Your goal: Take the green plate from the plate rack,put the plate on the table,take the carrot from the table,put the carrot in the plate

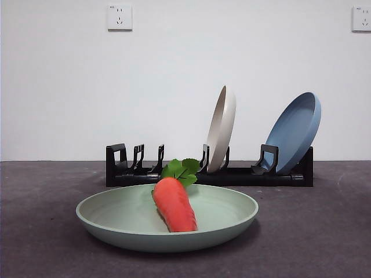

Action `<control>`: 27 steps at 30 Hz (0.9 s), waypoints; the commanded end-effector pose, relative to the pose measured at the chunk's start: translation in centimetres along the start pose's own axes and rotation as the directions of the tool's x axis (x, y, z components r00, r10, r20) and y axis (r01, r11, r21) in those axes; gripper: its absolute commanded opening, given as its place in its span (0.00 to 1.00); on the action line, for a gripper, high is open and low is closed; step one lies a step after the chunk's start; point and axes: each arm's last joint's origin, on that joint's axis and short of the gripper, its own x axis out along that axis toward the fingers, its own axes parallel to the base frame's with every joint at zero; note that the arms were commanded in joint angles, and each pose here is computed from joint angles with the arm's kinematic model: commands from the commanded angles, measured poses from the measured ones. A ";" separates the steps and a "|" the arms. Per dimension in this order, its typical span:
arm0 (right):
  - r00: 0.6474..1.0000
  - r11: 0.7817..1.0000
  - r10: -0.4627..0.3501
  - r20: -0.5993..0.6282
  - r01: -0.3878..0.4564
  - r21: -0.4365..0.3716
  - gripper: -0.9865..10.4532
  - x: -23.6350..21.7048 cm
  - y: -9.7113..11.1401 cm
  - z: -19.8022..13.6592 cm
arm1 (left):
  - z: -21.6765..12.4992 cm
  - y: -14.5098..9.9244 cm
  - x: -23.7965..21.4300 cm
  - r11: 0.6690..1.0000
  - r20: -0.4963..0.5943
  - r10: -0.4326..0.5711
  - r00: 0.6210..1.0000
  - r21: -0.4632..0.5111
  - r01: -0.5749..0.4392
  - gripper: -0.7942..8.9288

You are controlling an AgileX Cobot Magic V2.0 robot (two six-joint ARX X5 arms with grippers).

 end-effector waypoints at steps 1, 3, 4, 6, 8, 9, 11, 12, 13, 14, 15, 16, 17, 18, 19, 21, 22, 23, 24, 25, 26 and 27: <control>1.000 1.000 0.000 0.007 0.000 -0.012 0.09 -0.1 0.0 0.0 | 0.0 0.1 -0.1 1.000 0.009 0.008 1.000 -0.005 -0.008 0.08; 1.000 1.000 0.000 0.007 0.000 -0.012 0.09 -0.1 0.0 0.0 | 0.3 0.1 -0.1 0.999 0.044 0.040 0.998 -0.001 -0.040 0.08; 1.000 1.000 0.000 0.007 0.000 -0.012 0.09 -0.1 0.0 0.0 | 0.5 0.2 -0.1 0.998 0.068 0.062 0.996 -0.006 -0.062 0.08; 1.000 1.000 0.000 0.007 0.000 -0.012 0.09 -0.1 0.0 0.0 | 1.1 0.8 -0.4 0.991 0.139 0.137 0.981 -0.030 -0.134 0.08; 1.000 1.000 0.000 0.007 0.000 -0.012 0.09 -0.1 0.0 0.0 | 1.9 1.8 -0.7 0.966 0.230 0.257 0.939 -0.079 -0.245 0.08; 1.000 1.000 0.000 0.007 0.000 -0.012 0.09 -0.1 0.0 0.0 | 2.3 2.4 -0.9 0.950 0.277 0.313 0.909 -0.114 -0.292 0.08; 1.000 1.000 0.000 0.007 0.000 -0.012 0.09 -0.1 0.0 0.0 | 2.9 3.7 -1.2 0.921 0.364 0.389 0.847 -0.174 -0.348 0.08; 1.000 1.000 0.000 0.006 0.000 -0.012 0.09 -0.1 0.0 0.0 | 2.9 4.4 -1.3 0.911 0.409 0.413 0.814 -0.195 -0.364 0.08; 1.000 1.000 0.000 0.007 0.000 -0.012 0.09 -0.1 0.0 0.0 | 2.8 5.1 -1.5 0.905 0.460 0.426 0.779 -0.210 -0.371 0.08; 1.000 1.000 0.000 0.006 0.000 -0.012 0.09 -0.1 0.0 0.0 | 2.5 5.6 -1.6 0.902 0.503 0.431 0.750 -0.215 -0.374 0.08; 1.000 1.000 0.000 0.006 0.000 -0.012 0.09 -0.1 0.0 0.0 | 2.0 6.1 -1.6 0.899 0.549 0.435 0.714 -0.219 -0.380 0.08; 1.000 1.000 0.000 0.007 0.000 -0.012 0.09 -0.1 0.0 0.0 | 1.3 6.6 -1.6 0.892 0.590 0.445 0.673 -0.227 -0.391 0.08; 1.000 1.000 0.000 0.007 0.000 -0.012 0.09 -0.1 0.0 0.0 | 0.6 6.9 -1.5 0.882 0.617 0.460 0.638 -0.237 -0.407 0.08; 1.000 1.000 0.000 0.007 0.000 -0.012 0.09 -0.1 0.0 0.0 | -0.4 7.3 -1.3 0.864 0.638 0.487 0.596 -0.255 -0.434 0.08; 1.000 1.000 0.000 0.007 0.000 -0.012 0.09 -0.1 0.0 0.0 | -1.6 7.5 -1.0 0.841 0.647 0.521 0.557 -0.276 -0.465 0.08; 1.000 1.000 0.000 0.007 0.000 -0.012 0.09 -0.1 0.0 0.0 | -4.0 7.8 -0.1 0.785 0.634 0.594 0.495 -0.325 -0.527 0.08; 1.000 1.000 0.000 0.007 0.000 -0.012 0.09 -0.1 0.0 0.0 | -5.3 7.9 0.5 0.761 0.619 0.624 0.477 -0.343 -0.551 0.08; 1.000 1.000 0.000 0.007 0.000 -0.012 0.09 -0.1 0.0 0.0 | -6.4 7.9 1.0 0.743 0.602 0.646 0.469 -0.356 -0.567 0.08; 1.000 1.000 0.000 0.007 0.000 -0.012 0.09 -0.1 0.0 0.0 | -7.7 7.9 1.7 0.724 0.581 0.669 0.463 -0.369 -0.582 0.08; 1.000 1.000 0.000 0.006 0.000 -0.012 0.09 -0.1 0.0 0.0 | -9.1 7.9 2.5 0.708 0.556 0.690 0.464 -0.383 -0.593 0.08; 1.000 1.000 0.000 0.006 0.000 -0.012 0.09 -0.1 0.0 0.0 | -10.1 7.9 3.2 0.695 0.534 0.705 0.466 -0.393 -0.601 0.08; 1.000 1.000 0.000 0.006 0.000 -0.012 0.09 -0.1 0.0 0.0 | -11.4 7.9 4.0 0.683 0.509 0.721 0.470 -0.405 -0.608 0.08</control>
